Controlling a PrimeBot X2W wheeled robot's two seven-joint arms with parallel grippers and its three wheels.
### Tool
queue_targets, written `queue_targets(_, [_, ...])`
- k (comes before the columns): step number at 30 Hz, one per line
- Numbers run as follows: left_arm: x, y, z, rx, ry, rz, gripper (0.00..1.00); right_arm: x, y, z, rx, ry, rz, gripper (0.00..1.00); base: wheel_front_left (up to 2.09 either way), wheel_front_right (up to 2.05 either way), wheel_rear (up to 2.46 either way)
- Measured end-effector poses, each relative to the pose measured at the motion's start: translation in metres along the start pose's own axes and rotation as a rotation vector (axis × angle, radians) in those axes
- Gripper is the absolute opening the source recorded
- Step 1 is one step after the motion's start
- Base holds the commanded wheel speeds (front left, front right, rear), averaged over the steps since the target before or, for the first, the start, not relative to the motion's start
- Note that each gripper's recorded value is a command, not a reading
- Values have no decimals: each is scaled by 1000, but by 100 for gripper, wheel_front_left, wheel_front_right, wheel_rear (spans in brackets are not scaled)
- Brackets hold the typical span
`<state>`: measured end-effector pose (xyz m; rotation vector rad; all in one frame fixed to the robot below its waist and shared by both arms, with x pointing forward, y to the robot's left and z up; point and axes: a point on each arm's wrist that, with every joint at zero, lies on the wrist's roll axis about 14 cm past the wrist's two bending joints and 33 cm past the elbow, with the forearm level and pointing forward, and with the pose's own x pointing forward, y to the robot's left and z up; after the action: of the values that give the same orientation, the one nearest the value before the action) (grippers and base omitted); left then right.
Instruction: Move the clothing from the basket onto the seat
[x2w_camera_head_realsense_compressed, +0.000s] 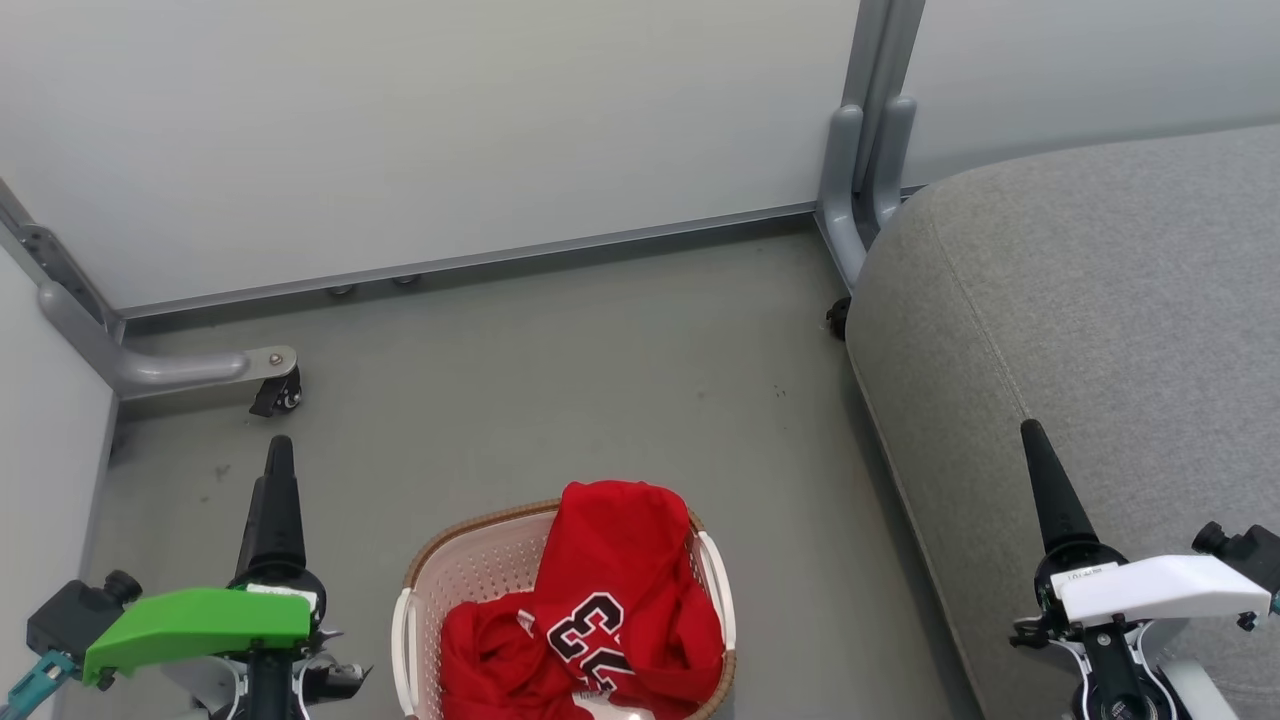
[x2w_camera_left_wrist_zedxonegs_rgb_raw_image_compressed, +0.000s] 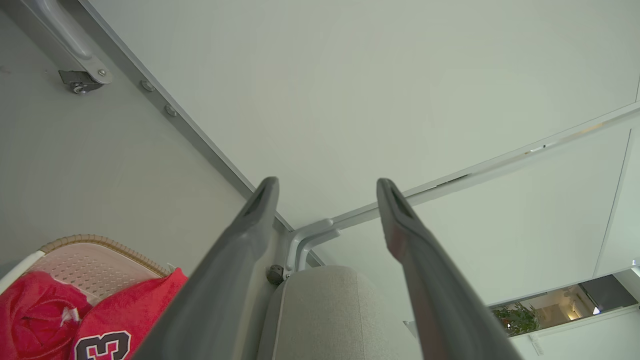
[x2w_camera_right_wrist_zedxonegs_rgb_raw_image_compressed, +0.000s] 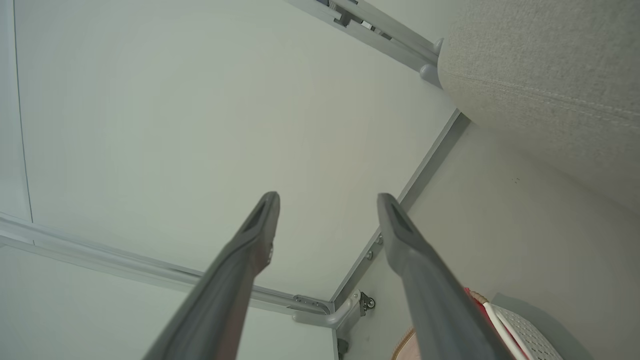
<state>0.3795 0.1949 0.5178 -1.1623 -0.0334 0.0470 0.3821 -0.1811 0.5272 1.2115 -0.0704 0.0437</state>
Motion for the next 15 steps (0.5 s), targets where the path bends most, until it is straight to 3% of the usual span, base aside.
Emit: queue_targets(15, [0, -15, -6, 309, -10, -31, 100, 0, 21, -6, -245, 1, 87, 100, 0, 0, 0])
